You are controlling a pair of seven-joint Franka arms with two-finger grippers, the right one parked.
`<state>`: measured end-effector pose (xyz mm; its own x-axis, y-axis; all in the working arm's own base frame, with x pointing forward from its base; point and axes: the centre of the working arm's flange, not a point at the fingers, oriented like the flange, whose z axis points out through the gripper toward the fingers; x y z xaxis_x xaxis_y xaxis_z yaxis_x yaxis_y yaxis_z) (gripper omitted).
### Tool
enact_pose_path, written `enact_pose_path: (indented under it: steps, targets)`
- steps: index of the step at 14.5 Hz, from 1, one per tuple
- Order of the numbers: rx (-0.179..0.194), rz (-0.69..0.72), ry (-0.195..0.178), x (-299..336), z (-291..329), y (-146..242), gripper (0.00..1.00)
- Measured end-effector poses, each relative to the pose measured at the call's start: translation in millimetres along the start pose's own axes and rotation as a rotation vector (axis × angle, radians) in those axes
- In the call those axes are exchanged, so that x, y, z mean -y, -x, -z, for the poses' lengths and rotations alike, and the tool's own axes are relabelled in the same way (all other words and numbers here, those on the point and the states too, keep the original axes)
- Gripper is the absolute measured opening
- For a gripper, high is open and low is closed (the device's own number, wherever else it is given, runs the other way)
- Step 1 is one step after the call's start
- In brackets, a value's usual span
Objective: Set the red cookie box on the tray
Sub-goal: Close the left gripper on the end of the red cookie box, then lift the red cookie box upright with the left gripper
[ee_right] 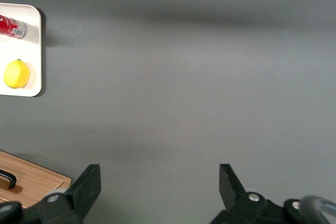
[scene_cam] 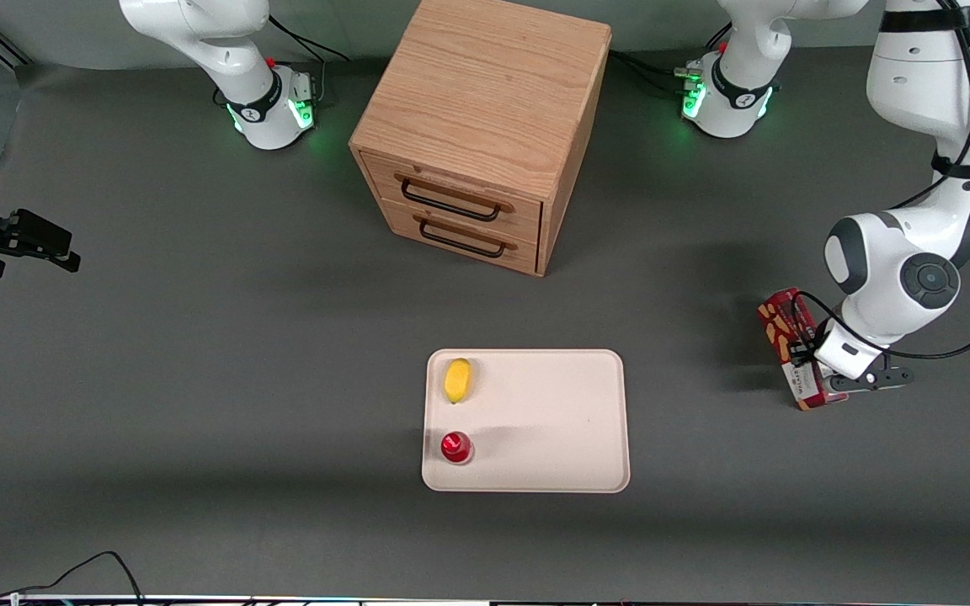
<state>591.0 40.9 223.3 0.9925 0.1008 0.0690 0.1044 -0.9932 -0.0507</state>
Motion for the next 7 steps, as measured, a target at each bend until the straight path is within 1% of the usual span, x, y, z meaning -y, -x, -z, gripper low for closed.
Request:
enact_pose_path:
  steps: [1, 2, 4, 5, 7]
  targets:
    - [-0.001, 0.000, 0.001, 0.0, 2.1, -0.3, 0.23]
    - [0.008, 0.001, 0.003, -0.1, 5.3, -0.3, 0.23]
    - [0.048, 0.001, 0.013, -1.2, 22.7, -2.6, 0.22]
    - [0.070, -0.002, 0.021, -2.7, 41.0, -7.5, 0.19]
    - [0.106, -0.010, 0.039, -5.8, 95.7, -22.1, 0.18]
